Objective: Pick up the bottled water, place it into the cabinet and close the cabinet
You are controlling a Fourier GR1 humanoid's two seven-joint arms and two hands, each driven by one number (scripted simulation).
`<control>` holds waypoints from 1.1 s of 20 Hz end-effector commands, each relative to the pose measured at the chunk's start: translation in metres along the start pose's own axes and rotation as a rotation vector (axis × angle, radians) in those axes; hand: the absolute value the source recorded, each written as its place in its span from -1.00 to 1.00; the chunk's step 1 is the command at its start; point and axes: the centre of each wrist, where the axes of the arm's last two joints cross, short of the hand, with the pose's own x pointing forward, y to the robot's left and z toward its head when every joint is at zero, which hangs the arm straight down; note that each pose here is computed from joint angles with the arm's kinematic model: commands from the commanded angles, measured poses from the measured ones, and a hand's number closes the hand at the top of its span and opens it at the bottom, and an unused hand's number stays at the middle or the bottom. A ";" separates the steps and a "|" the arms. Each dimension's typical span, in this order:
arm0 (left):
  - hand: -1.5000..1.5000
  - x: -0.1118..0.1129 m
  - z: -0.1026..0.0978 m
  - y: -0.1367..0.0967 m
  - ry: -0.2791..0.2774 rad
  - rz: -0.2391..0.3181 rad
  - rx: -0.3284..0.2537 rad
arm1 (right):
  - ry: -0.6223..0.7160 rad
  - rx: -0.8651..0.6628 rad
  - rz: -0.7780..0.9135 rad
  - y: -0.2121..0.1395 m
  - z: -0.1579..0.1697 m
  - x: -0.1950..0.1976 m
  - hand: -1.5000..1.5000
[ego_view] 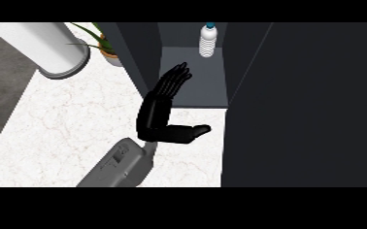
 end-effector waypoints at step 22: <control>-1.00 0.107 0.117 0.089 -0.009 0.057 0.179 | 0.026 0.711 0.044 0.034 -0.013 0.050 1.00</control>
